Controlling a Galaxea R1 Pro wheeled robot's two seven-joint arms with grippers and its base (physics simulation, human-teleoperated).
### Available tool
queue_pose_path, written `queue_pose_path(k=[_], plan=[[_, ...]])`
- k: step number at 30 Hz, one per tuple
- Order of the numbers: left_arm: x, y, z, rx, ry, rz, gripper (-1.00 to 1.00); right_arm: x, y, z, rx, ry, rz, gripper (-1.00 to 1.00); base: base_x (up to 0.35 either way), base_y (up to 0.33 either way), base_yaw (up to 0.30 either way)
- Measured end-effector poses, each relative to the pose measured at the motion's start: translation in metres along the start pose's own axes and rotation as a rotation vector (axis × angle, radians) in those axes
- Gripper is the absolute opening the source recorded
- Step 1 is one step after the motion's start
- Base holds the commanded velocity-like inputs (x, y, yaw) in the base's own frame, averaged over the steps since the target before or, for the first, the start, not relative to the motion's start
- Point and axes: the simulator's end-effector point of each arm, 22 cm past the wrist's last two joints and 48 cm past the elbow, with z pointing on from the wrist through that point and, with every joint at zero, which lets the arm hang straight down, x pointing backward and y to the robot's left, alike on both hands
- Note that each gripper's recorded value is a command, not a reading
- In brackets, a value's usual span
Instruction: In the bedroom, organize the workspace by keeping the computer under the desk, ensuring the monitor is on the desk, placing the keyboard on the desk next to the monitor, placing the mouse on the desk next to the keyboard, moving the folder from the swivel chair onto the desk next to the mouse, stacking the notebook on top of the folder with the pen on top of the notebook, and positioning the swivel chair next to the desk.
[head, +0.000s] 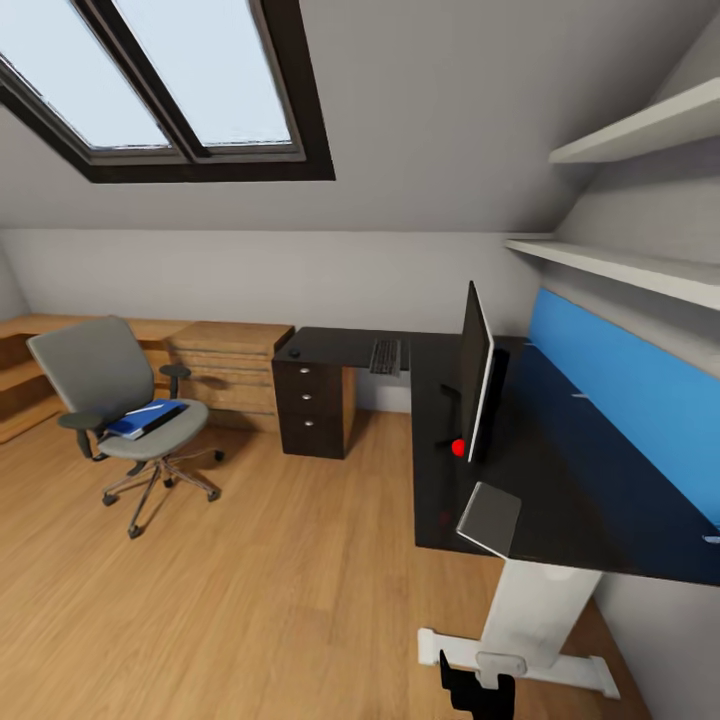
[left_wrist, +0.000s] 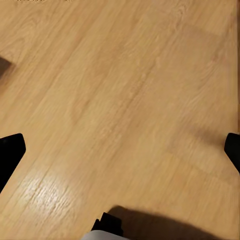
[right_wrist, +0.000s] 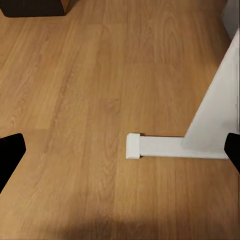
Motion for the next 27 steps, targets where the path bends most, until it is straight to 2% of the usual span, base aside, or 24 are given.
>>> queue_pose_path(k=[13,17,22,27], plan=[[-0.0006,-0.0008,0.0,0.002,-0.002,0.0,1.0,-0.0025,0.0007,-0.0001,-0.001,-0.012,0.002,1.0,0.0,0.0,-0.228],[-0.0008,-0.0006,0.0,0.002,-0.003,0.0,1.0,-0.0024,0.0007,0.0,-0.001,-0.011,0.001,1.0,0.0,-0.011,-0.071],[-0.0009,-0.0006,0.0,0.002,-0.003,0.0,1.0,-0.0027,-0.0006,0.0001,0.001,-0.012,0.0,1.0,0.0,-0.213,-0.008],[-0.0009,-0.0004,0.0,0.002,-0.004,0.0,1.0,-0.0028,-0.0018,0.0001,0.001,-0.012,-0.003,1.0,0.0,-0.063,-0.001]])
